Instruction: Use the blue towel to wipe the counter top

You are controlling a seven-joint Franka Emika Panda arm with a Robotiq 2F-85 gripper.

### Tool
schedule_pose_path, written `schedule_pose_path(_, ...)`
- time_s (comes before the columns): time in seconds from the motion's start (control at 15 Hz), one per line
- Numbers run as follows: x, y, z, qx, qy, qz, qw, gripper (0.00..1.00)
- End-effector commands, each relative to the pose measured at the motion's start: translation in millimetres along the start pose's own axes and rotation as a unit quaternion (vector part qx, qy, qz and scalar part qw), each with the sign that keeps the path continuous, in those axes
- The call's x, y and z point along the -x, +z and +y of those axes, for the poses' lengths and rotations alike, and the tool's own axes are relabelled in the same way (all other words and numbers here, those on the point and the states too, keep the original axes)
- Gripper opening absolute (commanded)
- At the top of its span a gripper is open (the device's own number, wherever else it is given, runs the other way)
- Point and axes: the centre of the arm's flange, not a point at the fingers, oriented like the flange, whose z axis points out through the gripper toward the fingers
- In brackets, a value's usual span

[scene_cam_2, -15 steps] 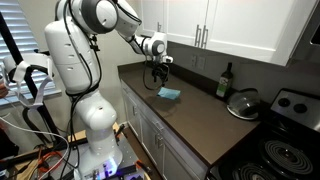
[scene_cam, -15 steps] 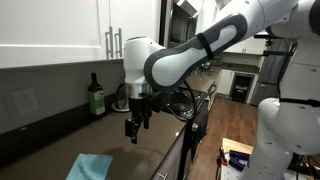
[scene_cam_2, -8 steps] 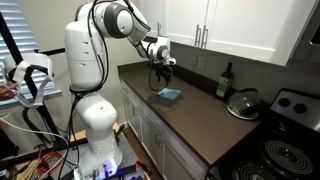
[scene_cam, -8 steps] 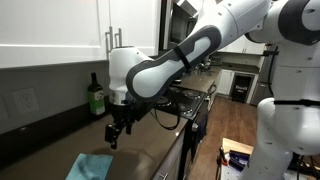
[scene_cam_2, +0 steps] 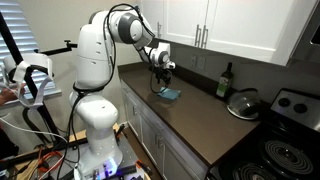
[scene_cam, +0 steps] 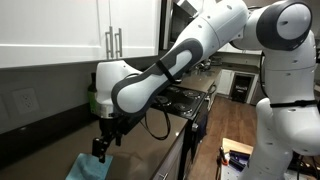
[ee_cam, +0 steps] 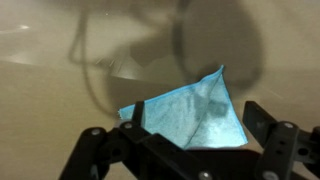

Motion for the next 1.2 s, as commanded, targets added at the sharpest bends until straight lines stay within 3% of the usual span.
schedule_pose_path(0.0, -20, 21, -13, 0.007, -0.016, 0.006, 0.9998, 1.00)
schedule_pose_path(0.47, -45, 49, -24, 0.039, -0.047, 0.026, 0.9978, 1.00)
schedule_pose_path(0.53, -31, 44, -17, 0.028, -0.042, 0.020, 0.9985, 1.00)
schedule_pose_path(1.13, -52, 66, -9, 0.028, -0.034, 0.055, 0.9975, 1.00)
